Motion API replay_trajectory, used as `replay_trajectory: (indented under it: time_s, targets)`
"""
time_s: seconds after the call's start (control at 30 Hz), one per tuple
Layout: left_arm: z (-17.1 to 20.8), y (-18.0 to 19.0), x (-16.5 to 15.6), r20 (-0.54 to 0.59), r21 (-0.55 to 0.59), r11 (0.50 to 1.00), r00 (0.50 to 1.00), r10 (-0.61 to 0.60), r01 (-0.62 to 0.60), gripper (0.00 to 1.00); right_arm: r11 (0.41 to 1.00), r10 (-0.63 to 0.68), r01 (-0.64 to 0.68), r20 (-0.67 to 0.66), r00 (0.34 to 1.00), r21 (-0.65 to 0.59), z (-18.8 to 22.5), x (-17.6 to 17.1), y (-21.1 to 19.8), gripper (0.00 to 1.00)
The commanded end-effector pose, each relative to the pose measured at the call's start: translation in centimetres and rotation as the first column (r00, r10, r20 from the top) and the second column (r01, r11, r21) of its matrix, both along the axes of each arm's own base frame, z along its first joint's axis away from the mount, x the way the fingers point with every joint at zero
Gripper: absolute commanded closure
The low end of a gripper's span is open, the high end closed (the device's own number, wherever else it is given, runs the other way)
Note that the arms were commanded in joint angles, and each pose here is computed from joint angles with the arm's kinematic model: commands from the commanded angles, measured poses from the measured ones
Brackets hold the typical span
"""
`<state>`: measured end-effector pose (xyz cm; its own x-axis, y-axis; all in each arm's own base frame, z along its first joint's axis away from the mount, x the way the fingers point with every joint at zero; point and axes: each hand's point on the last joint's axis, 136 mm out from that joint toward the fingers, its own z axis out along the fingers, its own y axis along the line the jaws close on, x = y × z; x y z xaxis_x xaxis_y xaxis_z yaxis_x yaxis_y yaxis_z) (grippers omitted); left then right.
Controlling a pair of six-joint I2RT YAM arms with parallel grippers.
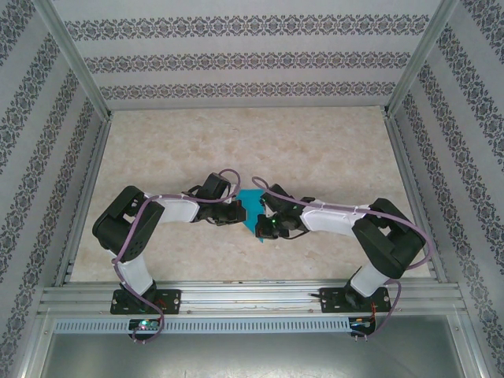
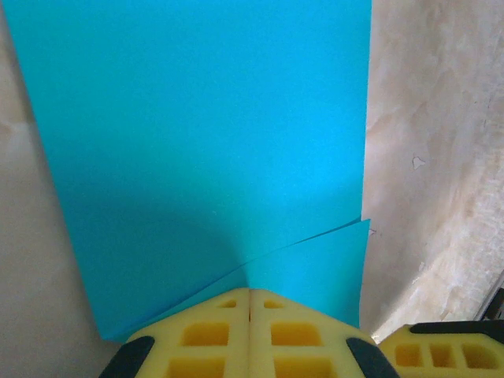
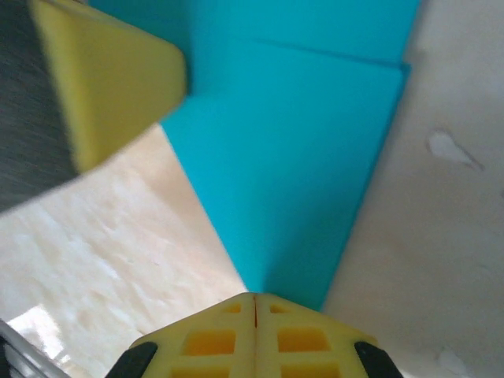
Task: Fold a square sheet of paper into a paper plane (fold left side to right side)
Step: Third fold the triangle at the center of the table.
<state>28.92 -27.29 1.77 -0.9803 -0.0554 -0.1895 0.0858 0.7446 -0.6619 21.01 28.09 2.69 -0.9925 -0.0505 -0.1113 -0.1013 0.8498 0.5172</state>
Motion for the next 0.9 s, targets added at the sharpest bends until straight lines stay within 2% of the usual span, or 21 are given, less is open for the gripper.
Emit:
replay_trajectory:
  time_s: [0.0, 0.37, 0.87]
  targets:
    - [-3.1, 2.2, -1.0, -0.062, 0.130, 0.990, 0.997, 0.053, -0.044, 1.00, 1.000, -0.009, 0.008, 0.026, 1.000, 0.030, 1.0, 1.3, 1.8, 1.00]
    - [-3.2, 2.2, -1.1, -0.068, 0.131, 0.990, 0.996, 0.060, -0.051, 1.00, 1.000, -0.016, 0.016, 0.023, 1.000, 0.002, -0.5, 2.8, 2.7, 1.00]
    - [-3.3, 2.4, -0.9, -0.062, 0.152, 0.987, 0.996, 0.056, -0.046, 1.00, 0.997, -0.043, 0.037, -0.079, 0.996, -0.070, -2.8, -1.8, -1.1, 1.00]
